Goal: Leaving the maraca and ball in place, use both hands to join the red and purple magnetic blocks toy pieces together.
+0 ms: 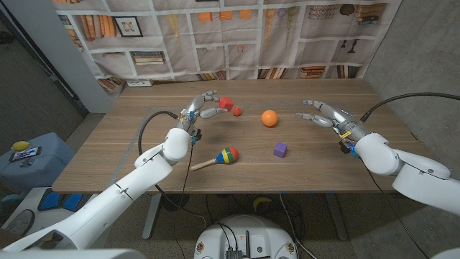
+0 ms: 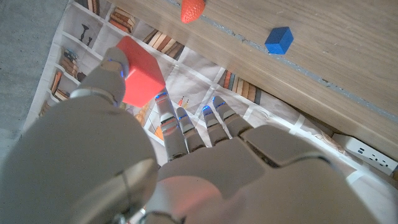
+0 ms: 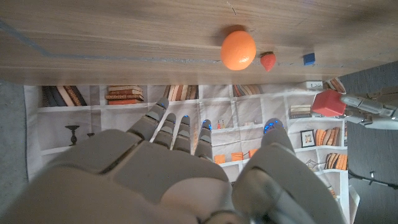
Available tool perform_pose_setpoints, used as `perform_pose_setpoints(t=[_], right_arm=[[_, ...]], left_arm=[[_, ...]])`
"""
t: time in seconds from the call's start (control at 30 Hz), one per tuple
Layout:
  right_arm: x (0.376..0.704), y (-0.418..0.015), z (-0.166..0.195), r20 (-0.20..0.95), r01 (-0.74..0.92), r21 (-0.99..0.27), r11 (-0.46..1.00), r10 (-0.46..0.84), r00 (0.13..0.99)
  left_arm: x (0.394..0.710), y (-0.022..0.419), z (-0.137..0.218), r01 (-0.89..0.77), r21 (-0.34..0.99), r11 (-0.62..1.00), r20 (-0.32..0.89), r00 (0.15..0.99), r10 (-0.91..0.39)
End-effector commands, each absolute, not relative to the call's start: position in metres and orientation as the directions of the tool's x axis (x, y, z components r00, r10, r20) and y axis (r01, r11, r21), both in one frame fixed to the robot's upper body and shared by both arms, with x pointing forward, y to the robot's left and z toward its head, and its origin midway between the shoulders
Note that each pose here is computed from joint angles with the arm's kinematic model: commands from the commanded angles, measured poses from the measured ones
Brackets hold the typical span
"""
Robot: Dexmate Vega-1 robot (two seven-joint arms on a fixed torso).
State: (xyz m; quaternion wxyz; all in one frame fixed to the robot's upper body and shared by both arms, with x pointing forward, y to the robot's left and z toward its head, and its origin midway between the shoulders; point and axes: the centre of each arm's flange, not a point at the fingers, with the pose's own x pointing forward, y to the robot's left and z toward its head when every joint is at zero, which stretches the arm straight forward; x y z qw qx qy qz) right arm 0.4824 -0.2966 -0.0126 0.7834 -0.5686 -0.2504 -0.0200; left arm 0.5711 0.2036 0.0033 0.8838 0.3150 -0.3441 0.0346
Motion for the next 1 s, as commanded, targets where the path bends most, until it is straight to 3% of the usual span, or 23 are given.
perform_pose_setpoints(t=[0.03,1.0], right_arm=[[0.470,-0.284,-0.004,0.328,0.290,-0.941,0.175,0.258,0.909],[0.452,-0.235,-0.010,0.102,0.103,-0.995,-0.001,0.100,0.990]], left_arm=[[0.575,0.205,-0.002,-0.214,0.413,0.885,0.650,0.750,-0.123],[0.588,0.200,-0.005,-0.095,0.339,0.936,0.645,0.748,-0.158]])
